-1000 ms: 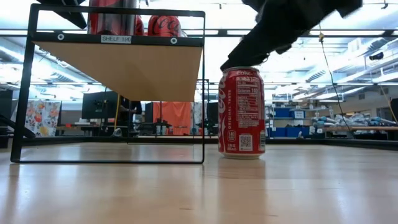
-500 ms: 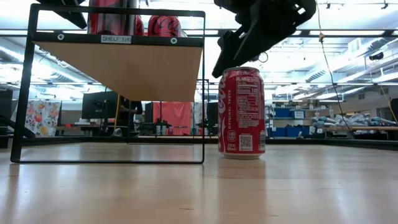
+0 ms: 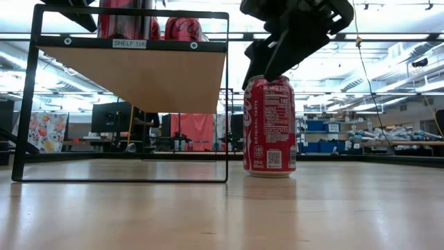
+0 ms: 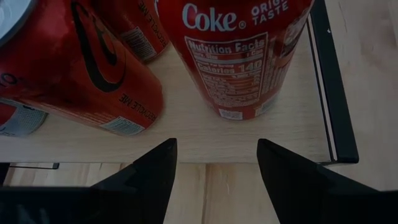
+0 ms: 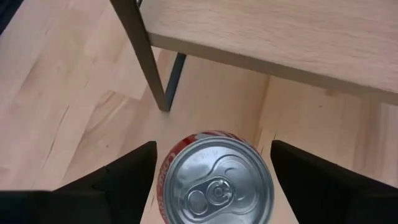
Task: Place canned beverage on shelf
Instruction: Put the red-white soda can on the shelf and align it with the other red-white soda can
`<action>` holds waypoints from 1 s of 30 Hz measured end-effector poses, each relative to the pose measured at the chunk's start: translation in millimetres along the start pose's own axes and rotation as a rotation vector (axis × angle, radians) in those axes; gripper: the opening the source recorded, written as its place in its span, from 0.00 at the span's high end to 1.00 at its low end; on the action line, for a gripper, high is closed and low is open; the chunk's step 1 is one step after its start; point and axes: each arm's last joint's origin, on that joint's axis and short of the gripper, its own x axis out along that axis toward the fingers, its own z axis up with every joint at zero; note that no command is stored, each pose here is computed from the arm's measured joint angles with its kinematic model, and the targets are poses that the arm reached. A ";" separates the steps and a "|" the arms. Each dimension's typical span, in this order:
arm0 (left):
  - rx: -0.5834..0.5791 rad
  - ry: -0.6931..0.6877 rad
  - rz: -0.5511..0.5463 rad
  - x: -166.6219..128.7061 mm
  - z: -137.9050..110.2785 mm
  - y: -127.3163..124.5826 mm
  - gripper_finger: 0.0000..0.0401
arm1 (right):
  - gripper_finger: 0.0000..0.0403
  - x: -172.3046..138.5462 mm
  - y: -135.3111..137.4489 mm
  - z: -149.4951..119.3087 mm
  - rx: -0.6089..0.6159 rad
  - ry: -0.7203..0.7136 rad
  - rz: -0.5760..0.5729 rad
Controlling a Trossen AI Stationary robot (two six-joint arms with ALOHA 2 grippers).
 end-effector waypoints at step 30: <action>-0.001 0.000 0.000 0.0 0.0 0.0 0.42 | 0.30 -1.5 16.6 -1.0 0.525 -0.037 -0.311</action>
